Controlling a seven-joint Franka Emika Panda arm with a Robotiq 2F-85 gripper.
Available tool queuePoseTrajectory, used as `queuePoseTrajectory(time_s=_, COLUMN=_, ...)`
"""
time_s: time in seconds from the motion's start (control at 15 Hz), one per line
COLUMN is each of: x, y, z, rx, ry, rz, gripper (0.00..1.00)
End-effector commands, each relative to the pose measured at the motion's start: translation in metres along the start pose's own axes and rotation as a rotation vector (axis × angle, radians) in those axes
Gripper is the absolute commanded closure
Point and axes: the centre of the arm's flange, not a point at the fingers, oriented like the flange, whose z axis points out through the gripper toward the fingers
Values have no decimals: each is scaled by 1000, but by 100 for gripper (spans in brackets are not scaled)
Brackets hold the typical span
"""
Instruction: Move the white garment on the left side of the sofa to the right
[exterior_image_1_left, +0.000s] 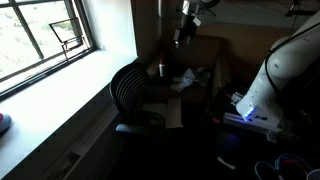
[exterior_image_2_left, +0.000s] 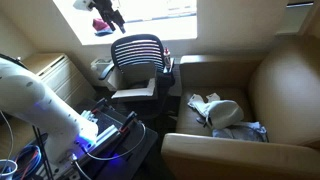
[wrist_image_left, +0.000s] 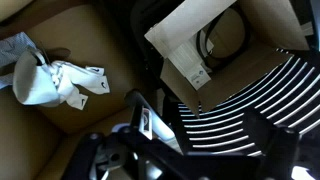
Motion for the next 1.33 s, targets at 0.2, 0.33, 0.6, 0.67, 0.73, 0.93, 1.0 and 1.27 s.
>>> queuePoseTrajectory(time_s=0.2, x=0, y=0, z=0, rx=0, ry=0, rz=0, gripper=0)
queuePoseTrajectory(time_s=0.33, x=6, y=9, z=12, rx=6, ry=-27, rz=59, gripper=0)
queuePoseTrajectory(time_s=0.6, x=-23, y=100, z=77, rx=87, ry=-121, rz=289, gripper=0)
queuePoseTrajectory(time_s=0.67, x=-35, y=121, z=93, rx=99, ry=-143, rz=356, gripper=0)
queuePoseTrajectory(time_s=0.73, x=-45, y=143, z=110, rx=111, ry=-167, rz=420, gripper=0)
queuePoseTrajectory(time_s=0.93, x=-65, y=201, z=165, rx=131, ry=-186, rz=621, gripper=0)
queuePoseTrajectory(time_s=1.0, x=-65, y=211, z=172, rx=147, ry=-196, rz=686, gripper=0)
queuePoseTrajectory(time_s=1.27, x=-68, y=197, z=148, rx=117, ry=-197, rz=618, gripper=0)
